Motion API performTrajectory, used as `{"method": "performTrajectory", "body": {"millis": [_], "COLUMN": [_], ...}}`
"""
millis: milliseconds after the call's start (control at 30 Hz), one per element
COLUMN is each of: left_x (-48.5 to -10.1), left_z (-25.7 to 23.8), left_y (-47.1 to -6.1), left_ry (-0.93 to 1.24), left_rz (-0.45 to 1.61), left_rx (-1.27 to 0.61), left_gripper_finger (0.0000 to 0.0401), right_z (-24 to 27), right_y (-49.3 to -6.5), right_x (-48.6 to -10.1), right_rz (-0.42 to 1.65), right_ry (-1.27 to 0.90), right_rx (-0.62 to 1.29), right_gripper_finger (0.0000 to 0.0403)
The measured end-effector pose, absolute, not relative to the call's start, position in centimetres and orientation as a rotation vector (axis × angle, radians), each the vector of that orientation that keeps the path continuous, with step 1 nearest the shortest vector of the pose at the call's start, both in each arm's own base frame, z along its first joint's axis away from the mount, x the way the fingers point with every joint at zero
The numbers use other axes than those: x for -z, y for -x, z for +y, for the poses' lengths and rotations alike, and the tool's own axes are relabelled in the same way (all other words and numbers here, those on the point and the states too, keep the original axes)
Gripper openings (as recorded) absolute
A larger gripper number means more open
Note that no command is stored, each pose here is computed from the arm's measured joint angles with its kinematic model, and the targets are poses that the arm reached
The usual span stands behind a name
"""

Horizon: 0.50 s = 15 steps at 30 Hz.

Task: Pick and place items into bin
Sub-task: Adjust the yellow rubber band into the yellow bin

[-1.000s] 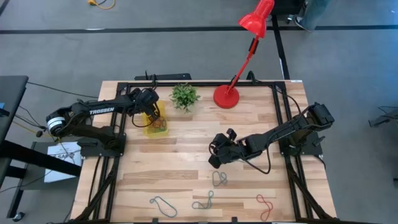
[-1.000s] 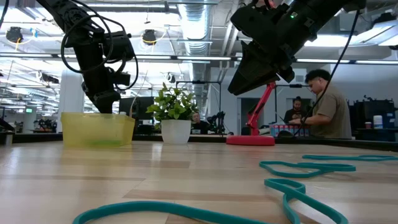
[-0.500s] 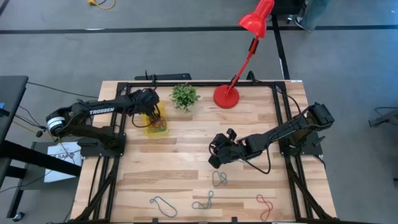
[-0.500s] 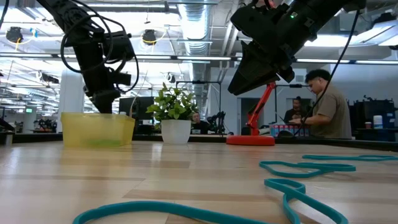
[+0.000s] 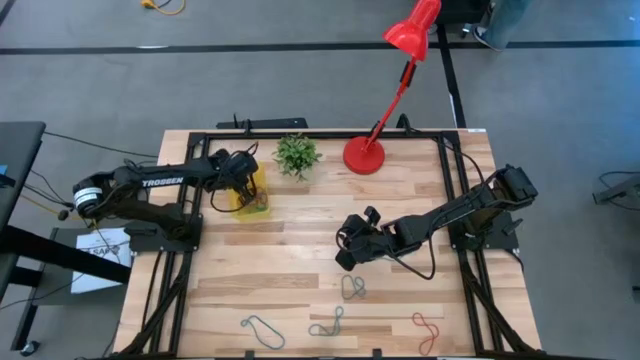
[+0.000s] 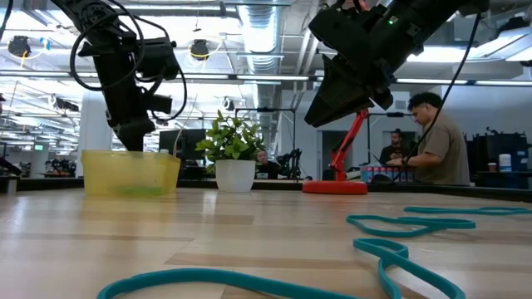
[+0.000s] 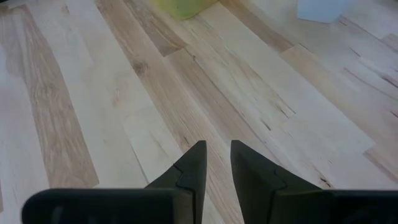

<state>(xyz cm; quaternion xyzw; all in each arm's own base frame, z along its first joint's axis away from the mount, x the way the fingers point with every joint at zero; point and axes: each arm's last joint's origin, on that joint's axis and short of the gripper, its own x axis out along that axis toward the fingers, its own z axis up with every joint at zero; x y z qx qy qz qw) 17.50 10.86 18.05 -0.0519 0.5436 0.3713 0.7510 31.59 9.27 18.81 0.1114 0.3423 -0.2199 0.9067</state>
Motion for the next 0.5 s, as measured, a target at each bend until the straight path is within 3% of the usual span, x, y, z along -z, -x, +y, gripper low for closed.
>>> {"method": "performTrajectory", "body": {"millis": [267,500], "left_x": [-18.03,-18.11], "left_z": [10.96,11.15], "left_y": [-17.44,-17.30], "left_ry": [0.204,0.250], "left_rz": [1.152,1.103], "left_rx": [-0.847,-0.985], "left_gripper_finger": [0.0081,0.0129], "right_z": [9.27,9.27], "right_y": [-31.59,-31.60], "right_x": [-18.81,-18.81], "right_rz": [0.707,0.708], "right_ry": [-0.230,-0.231], "right_rx": [0.454,0.452], "right_gripper_finger": [0.0067,0.0067]}}
